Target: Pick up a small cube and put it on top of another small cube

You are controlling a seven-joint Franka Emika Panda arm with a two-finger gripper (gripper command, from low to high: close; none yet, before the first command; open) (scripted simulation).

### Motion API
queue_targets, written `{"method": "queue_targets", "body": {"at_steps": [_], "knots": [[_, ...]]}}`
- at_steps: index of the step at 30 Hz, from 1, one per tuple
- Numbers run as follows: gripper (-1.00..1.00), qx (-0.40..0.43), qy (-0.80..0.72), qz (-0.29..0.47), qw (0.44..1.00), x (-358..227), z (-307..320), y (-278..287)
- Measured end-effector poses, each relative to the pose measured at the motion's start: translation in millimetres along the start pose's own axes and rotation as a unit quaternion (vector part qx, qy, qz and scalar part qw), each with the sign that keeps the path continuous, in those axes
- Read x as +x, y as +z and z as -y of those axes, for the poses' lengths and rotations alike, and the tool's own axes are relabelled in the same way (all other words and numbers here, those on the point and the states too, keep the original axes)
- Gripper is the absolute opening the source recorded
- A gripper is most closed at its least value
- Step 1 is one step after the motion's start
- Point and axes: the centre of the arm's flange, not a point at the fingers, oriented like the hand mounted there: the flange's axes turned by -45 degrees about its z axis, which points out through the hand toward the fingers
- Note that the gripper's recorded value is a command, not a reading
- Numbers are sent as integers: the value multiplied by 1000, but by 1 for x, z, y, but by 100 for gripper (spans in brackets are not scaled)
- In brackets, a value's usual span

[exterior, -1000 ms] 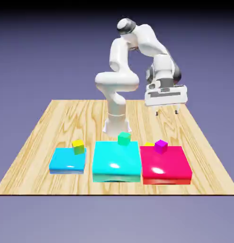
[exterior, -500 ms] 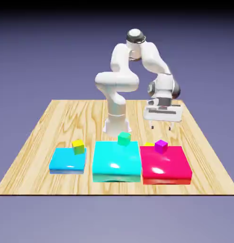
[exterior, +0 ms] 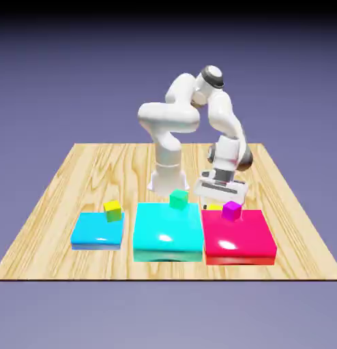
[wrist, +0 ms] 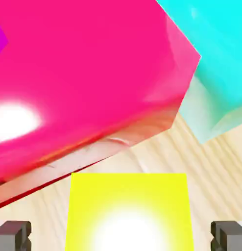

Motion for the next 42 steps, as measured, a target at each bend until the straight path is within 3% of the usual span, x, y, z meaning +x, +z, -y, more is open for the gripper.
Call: {"method": "queue_targets", "body": {"at_steps": [8,11,24,33,42], "knots": [[-100,2,0,0,1000,8,1,-64],[-100,-3,-46,13,999,-20,22,-79],[-100,-131,225,46,964,103,39,-77],[-100,-207,411,37,887,221,-7,-66],[-100,-289,610,11,738,321,-143,-45]]}}
